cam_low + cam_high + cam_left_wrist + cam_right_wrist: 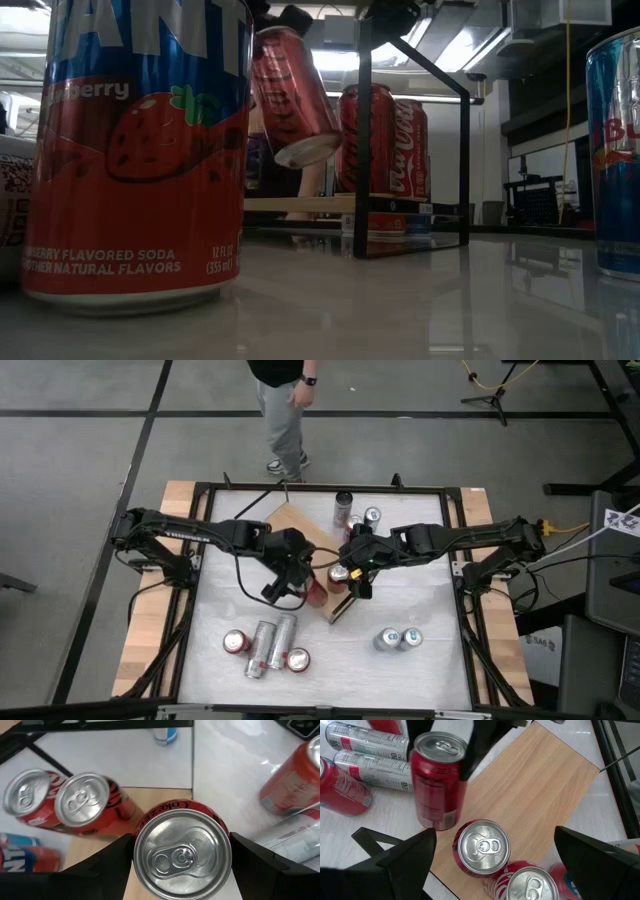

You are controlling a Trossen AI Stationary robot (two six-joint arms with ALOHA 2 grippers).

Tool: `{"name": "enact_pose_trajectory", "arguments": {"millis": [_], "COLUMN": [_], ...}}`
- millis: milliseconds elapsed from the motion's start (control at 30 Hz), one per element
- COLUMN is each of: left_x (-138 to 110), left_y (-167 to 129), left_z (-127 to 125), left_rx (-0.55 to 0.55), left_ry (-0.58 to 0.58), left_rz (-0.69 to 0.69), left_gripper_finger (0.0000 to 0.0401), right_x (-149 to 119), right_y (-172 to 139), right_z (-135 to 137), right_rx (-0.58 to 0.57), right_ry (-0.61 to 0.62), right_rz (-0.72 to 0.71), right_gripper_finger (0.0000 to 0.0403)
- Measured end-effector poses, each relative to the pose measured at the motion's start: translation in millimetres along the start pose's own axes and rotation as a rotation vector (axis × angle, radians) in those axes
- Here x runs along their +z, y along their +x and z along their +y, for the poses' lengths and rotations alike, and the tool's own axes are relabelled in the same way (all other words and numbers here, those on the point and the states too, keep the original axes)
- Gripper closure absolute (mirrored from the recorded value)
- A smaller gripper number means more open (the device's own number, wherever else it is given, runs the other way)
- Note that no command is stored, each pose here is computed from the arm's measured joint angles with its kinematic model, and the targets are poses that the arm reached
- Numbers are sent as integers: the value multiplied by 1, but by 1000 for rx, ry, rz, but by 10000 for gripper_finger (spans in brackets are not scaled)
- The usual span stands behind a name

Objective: Place canned beverage on shelf
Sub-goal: Put the red black soda can on the shelf aligned with the other red black soda can

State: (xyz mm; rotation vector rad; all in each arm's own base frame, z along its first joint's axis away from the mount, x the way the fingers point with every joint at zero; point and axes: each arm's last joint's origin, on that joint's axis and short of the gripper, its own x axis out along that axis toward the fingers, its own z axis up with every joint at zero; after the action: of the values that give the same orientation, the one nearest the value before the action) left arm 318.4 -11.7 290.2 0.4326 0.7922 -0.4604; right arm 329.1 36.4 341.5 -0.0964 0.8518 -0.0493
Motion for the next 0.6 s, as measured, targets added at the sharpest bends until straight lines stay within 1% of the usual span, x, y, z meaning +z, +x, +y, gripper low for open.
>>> {"name": "enact_pose_trajectory", "arguments": {"millis": [233,300,433,600], "left_x": [3,3,0,-3], "left_y": [5,8,14,16], "left_z": [-5,-4,-2,-2], "left_rx": [-19,-8,25,24], "left_ry": [15,16,9,3], "left_rz": [-2,0,48,89], "left_gripper_finger": [131,131,131,131], "right_x": [0,0,0,0], "right_y": [0,0,0,0], "right_z": [0,0,0,0], "right_rx": [0,0,0,0], "right_ry": [0,0,0,0], "right_rz": [0,-1,-1,-1], "right_gripper_finger": [8,8,8,8]}}
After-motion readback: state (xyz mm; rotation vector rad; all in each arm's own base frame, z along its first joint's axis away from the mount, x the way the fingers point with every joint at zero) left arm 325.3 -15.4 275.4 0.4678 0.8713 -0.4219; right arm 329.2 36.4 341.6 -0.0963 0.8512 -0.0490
